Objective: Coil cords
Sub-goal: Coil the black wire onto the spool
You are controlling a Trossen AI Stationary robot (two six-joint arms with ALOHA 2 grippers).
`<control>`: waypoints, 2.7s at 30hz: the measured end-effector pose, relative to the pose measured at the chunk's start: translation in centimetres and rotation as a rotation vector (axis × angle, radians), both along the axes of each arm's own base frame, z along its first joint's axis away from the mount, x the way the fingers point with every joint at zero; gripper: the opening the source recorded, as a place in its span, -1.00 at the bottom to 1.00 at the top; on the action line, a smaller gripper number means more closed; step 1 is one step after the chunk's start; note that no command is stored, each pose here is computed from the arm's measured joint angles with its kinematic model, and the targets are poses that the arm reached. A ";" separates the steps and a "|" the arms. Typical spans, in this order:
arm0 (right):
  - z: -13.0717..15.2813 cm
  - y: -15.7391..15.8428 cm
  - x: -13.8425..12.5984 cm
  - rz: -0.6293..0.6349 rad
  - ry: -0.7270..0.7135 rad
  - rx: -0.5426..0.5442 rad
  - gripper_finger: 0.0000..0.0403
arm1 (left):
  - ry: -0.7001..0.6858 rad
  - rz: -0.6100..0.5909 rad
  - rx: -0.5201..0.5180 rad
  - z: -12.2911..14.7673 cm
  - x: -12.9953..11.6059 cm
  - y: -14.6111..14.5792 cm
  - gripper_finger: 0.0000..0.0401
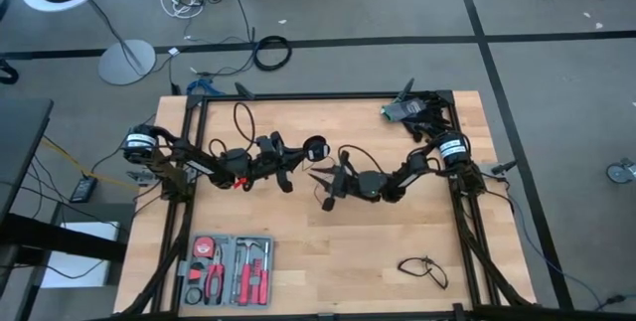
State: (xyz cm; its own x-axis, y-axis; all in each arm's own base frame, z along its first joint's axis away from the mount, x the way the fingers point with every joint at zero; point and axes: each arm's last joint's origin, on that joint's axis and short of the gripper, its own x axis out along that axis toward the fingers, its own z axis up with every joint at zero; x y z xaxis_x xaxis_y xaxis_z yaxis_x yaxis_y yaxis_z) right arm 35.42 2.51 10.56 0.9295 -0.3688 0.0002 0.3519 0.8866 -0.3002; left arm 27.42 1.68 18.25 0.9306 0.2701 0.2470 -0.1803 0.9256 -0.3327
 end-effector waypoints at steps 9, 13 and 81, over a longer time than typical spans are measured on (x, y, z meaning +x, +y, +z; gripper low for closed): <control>0.6 1.3 0.3 -0.041 -0.014 -0.040 -0.66 | 0.015 -0.022 0.005 -0.1 0.1 0.0 -1.00; 0.5 2.3 0.1 -0.090 0.025 -0.119 -0.66 | 0.025 -0.021 0.004 -0.2 0.1 0.0 -1.00; 0.1 0.9 1.4 -0.231 0.148 -0.107 -0.95 | 0.023 -0.031 0.004 -0.2 0.1 0.0 -1.00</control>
